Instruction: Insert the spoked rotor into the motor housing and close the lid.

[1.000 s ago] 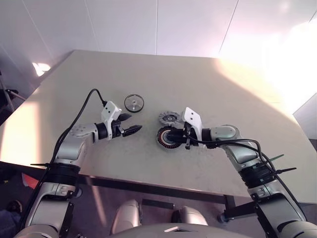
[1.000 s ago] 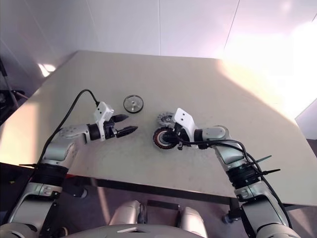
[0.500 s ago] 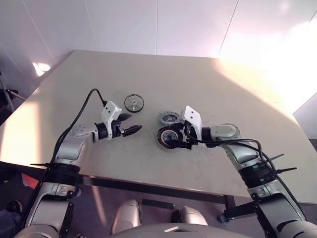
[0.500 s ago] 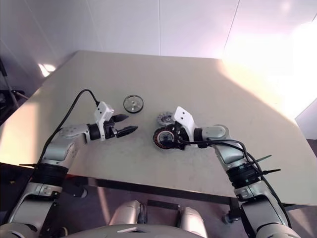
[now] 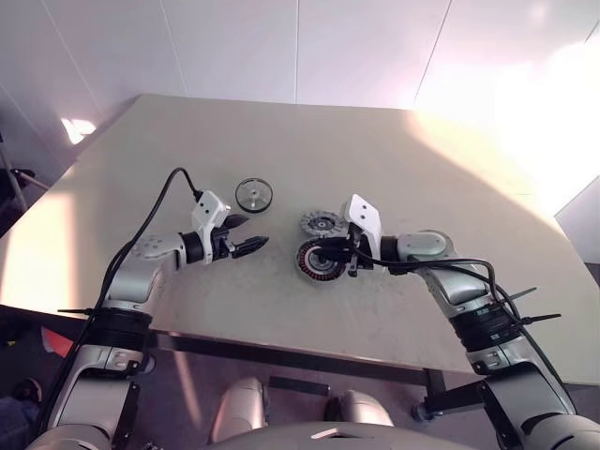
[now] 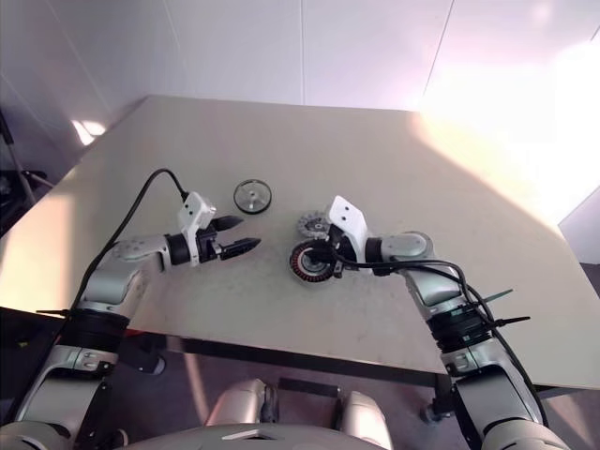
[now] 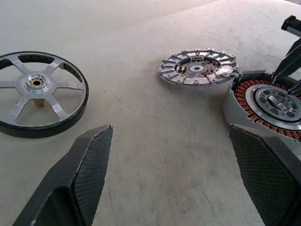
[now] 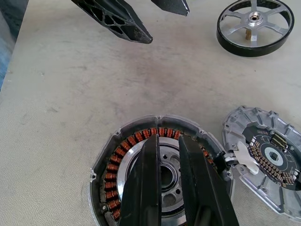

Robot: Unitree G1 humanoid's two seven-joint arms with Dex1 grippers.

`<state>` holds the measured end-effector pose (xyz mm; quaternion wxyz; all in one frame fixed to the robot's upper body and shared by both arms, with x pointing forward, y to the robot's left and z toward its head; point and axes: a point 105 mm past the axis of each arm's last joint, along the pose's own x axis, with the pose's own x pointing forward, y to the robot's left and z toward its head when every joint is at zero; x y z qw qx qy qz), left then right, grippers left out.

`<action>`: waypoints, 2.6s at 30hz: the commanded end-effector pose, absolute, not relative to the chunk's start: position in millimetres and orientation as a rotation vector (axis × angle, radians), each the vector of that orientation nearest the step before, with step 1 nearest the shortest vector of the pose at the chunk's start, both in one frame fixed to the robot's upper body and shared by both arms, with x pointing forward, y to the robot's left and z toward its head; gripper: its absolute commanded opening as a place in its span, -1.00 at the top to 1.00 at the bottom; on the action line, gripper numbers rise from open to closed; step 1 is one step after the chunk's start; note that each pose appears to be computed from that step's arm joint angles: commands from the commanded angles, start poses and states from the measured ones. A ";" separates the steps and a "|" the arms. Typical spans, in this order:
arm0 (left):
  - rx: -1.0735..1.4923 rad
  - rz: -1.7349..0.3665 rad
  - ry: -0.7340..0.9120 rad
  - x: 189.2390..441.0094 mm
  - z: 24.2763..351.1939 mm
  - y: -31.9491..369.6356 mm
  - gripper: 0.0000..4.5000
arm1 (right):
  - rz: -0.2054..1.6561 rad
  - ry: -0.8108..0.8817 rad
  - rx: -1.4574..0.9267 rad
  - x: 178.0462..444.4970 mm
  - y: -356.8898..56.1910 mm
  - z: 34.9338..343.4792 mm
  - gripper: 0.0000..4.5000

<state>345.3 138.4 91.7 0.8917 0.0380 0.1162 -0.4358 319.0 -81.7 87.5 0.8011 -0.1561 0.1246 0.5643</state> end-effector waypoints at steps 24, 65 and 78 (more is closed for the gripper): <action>0.121 -0.896 0.191 350.5 101.3 137.2 -0.85 | 1.215 0.198 -0.326 321.6 -79.4 106.1 0.99; -0.544 -0.415 0.348 423.2 79.0 141.4 -0.85 | 1.055 0.009 -0.278 344.3 -92.8 165.8 0.99; -0.608 -0.319 0.355 444.8 75.7 129.2 0.00 | 0.978 -0.001 -0.284 350.0 -103.6 169.1 1.00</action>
